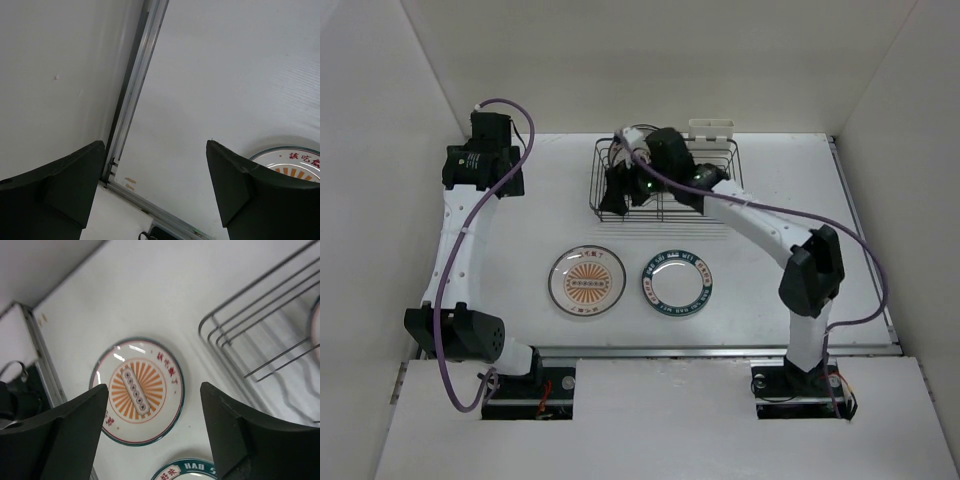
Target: Unload the plates from the dish rack
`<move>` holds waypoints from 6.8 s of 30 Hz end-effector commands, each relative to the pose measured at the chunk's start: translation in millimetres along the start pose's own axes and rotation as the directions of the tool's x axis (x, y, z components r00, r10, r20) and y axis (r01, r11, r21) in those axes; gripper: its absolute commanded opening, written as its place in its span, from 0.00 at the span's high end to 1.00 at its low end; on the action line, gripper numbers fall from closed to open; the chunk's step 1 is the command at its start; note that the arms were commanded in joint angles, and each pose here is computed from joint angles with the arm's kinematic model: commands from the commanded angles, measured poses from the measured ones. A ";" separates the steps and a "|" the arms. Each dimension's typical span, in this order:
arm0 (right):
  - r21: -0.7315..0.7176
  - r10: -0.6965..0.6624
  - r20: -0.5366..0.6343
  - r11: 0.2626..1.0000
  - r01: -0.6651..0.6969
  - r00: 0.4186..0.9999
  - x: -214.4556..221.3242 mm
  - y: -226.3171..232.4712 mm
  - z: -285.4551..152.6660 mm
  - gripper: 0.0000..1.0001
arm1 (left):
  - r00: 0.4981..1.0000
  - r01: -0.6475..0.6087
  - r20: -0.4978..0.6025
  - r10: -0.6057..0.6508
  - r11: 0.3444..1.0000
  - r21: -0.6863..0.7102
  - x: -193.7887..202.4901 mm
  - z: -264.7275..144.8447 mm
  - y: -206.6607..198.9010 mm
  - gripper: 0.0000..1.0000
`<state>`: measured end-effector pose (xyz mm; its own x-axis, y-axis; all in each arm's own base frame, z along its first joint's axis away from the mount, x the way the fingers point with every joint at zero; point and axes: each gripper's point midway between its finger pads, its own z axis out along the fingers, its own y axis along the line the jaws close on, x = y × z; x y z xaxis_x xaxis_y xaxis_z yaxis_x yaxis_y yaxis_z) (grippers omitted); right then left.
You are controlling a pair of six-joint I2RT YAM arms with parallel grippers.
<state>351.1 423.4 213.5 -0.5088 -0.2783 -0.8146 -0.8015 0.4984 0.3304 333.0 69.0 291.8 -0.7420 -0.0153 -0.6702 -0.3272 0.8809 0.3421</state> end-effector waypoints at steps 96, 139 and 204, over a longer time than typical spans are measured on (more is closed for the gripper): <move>0.155 0.612 -0.155 0.791 -0.593 0.776 205.2 -85.8 -133.2 1.00 | 0.882 -0.406 0.460 0.098 0.655 0.638 -140.4 78.1 -335.3 0.14; 0.430 0.690 -0.252 0.708 -0.561 0.678 239.0 -121.5 -124.7 0.65 | 0.829 -0.521 0.507 0.234 0.652 0.551 -125.9 91.6 -349.1 0.12; 0.392 0.535 -0.204 0.812 -0.432 0.820 176.1 -89.0 -133.7 0.40 | 0.761 -0.568 0.635 0.133 0.610 0.553 -170.3 -22.0 -287.6 1.00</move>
<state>287.0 214.4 80.8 -0.9356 -0.1272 -0.3294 -0.2673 0.8646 0.4254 560.4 -188.6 221.1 -0.3657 0.5013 -0.7842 0.5789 0.7823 0.2300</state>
